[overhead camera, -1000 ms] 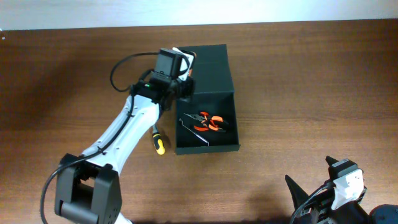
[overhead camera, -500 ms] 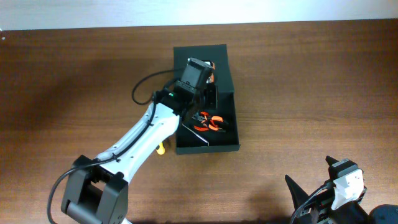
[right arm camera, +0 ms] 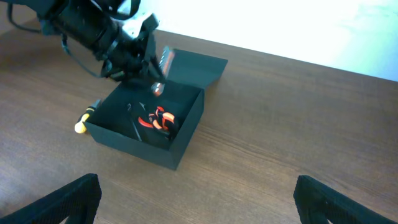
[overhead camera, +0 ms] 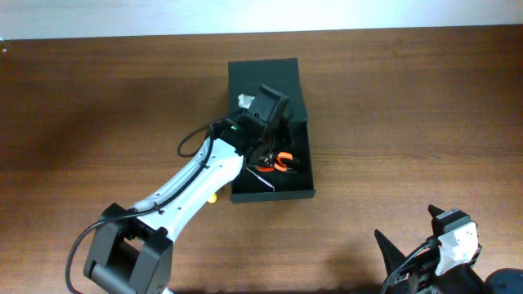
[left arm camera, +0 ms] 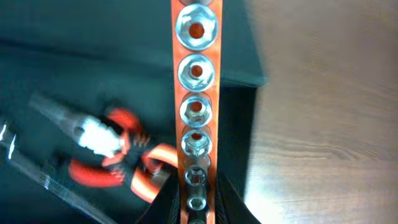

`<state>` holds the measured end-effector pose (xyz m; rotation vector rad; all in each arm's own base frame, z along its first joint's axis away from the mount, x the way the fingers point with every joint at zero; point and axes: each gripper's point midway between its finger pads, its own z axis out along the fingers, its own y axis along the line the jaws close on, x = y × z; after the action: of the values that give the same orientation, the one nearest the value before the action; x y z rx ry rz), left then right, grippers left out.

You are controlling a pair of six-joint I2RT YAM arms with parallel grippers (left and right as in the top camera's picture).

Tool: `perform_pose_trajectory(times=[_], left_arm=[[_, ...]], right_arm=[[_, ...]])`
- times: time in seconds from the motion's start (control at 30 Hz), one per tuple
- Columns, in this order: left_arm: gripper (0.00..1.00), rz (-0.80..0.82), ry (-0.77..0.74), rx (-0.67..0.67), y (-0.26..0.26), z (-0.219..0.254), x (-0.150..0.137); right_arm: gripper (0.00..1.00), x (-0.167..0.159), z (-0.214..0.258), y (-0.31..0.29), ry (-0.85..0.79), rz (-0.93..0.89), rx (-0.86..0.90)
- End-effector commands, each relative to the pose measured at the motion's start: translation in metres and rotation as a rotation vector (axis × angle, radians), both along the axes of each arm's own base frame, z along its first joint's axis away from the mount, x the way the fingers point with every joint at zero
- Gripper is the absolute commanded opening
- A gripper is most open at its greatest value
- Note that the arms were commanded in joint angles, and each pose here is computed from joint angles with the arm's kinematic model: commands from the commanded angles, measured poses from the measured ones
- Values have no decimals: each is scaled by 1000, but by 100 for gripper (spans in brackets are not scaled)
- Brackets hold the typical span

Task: Pack container
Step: 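Carry the socket rail right into the box and release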

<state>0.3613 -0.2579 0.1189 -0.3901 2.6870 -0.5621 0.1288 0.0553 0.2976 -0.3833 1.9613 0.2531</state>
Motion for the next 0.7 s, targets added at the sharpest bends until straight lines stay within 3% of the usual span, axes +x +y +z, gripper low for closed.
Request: perform_pose_trajectory(times=[0.0, 0.33, 0.6, 0.67], left_arm=[[2, 180, 112, -38, 4, -9, -6], [2, 374, 278, -76, 5, -37, -19], [2, 394, 284, -73, 7, -39, -18], [10, 395, 284, -73, 7, -39, -18]], right_arm=[[99, 1, 1, -1, -3, -13, 8], [99, 1, 1, -1, -3, -13, 8], [99, 1, 1, -1, -3, -13, 8], [99, 1, 1, -1, -3, -13, 8]])
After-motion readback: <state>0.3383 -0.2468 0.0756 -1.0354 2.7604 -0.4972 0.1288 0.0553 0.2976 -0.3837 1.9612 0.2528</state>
